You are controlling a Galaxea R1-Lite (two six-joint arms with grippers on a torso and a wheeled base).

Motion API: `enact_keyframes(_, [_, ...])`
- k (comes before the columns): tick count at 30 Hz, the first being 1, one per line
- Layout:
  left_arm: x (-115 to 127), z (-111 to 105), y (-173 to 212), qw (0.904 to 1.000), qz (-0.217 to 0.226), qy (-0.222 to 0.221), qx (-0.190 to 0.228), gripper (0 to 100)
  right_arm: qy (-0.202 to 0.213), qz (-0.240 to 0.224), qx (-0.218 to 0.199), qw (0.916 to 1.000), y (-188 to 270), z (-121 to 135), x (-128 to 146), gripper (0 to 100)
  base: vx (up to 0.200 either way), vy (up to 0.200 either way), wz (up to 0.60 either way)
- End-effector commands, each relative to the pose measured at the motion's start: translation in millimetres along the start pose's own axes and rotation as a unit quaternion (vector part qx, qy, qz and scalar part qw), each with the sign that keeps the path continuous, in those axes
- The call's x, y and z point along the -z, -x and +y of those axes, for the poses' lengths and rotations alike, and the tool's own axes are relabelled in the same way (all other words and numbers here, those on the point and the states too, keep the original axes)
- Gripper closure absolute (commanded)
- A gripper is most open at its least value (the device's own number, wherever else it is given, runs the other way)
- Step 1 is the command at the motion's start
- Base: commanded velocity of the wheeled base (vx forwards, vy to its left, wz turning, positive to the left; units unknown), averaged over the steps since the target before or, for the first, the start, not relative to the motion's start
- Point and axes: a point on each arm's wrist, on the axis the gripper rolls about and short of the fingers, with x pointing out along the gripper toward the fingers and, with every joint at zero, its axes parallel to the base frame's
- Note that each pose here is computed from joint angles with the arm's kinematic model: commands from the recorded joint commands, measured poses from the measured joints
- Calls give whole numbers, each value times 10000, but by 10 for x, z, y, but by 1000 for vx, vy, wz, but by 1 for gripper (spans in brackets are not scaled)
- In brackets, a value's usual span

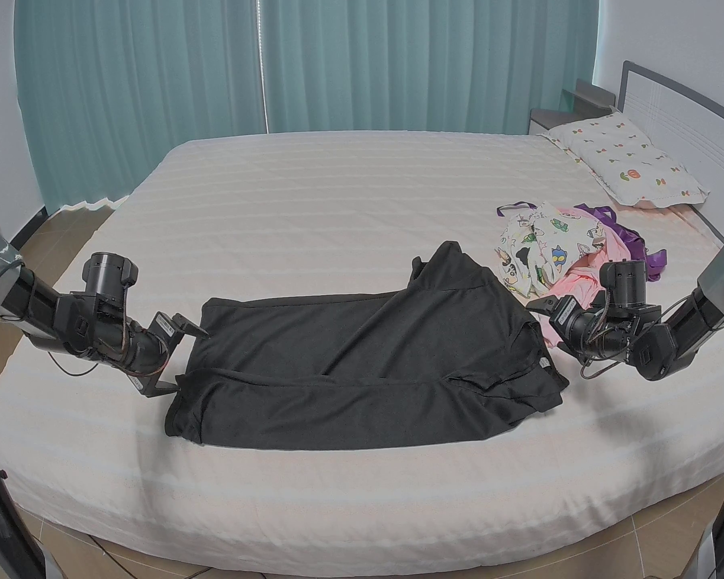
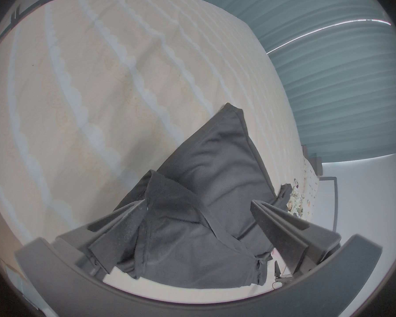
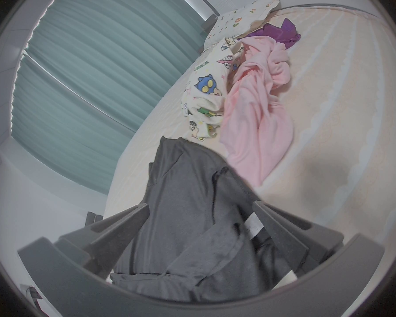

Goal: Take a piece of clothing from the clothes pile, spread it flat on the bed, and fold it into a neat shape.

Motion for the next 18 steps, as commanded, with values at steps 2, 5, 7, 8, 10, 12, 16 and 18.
enact_keyframes(2, [89, 31, 339, 9998, -65, 16, 171, 0, -7, -3, -235, 9997, 105, 305, 152, 0, 0, 0, 0])
enact_keyframes(5, [149, 100, 363, 9999, -13, 58, 110, 0, 73, 154, -113, 9998, 28, 364, 362, 0, 0, 0, 0])
enact_keyframes(7, [181, 155, 343, 9999, -29, 79, 134, 0, 93, 285, -79, 9995, -31, 382, 489, 0, 0, 0, 0])
enact_keyframes(8, [184, 165, 334, 9998, -56, 90, 160, 0, 101, 325, -72, 9994, -42, 385, 517, 0, 0, 0, 0])
enact_keyframes(10, [191, 194, 299, 9994, -137, 102, 306, 0, 96, 427, -5, 9990, -105, 353, 591, 0, 0, 0, 0])
enact_keyframes(12, [198, 208, 293, 9990, -207, 75, 381, 0, 97, 489, 102, 9987, -167, 298, 644, 0, 0, 0, 0])
enact_keyframes(16, [202, 204, 308, 9988, -229, 58, 427, 0, 90, 429, 392, 9983, -258, 183, 698, 0, 0, 0, 0])
enact_keyframes(18, [205, 204, 302, 9988, -220, 55, 423, 0, 86, 407, 448, 9981, -264, 162, 697, 0, 0, 0, 0])
